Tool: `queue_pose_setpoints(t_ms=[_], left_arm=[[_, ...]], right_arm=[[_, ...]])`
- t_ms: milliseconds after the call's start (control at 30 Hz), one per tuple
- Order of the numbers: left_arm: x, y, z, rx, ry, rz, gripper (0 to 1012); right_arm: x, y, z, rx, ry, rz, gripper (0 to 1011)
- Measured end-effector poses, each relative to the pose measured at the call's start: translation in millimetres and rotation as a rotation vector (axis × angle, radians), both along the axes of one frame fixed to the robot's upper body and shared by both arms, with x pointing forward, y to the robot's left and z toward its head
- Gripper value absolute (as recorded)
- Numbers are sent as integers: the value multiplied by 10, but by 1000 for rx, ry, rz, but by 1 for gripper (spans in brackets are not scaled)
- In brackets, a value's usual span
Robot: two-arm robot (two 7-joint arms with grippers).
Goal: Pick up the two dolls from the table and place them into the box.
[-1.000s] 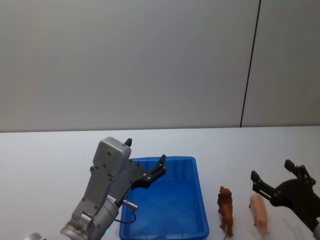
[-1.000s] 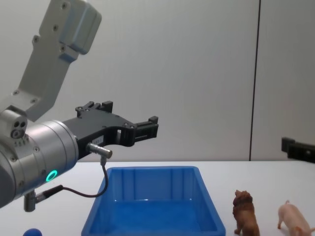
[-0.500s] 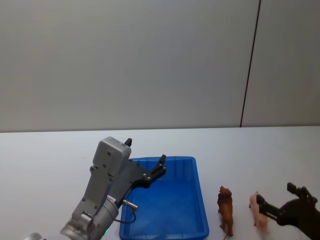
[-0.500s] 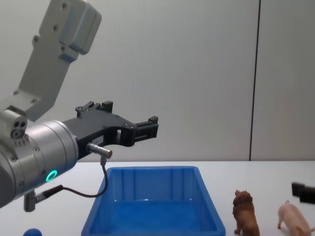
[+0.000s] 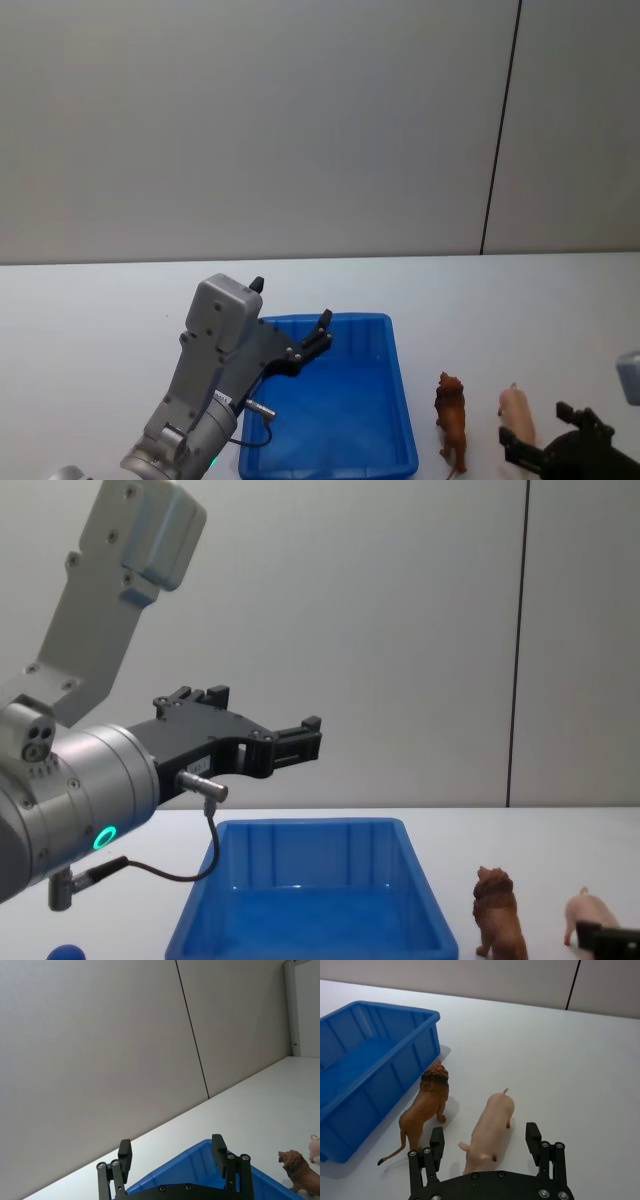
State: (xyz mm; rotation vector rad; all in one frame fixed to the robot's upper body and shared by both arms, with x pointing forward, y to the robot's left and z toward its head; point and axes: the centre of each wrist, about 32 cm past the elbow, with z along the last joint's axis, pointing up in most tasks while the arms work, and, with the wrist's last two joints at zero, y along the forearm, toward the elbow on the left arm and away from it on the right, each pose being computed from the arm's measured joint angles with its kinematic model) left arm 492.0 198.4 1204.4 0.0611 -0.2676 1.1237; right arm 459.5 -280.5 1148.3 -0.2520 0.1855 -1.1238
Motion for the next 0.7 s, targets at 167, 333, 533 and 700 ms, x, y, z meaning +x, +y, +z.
queue_pose_setpoints(t_ms=[167,333,533,700], left_arm=[[0,0,0,0,0,0,1003],[0,0,0,0,0,0,1003],[0,0,0,0,0,0,1003],[0,0,0,0,0,0,1003]], right_arm=[[31,35,-52,5,28,4,1001],[67,71,-103,11,53,0,1001],[107,110,-136,16,69,-12,929],[147,143,-157,21,77,-30,780]])
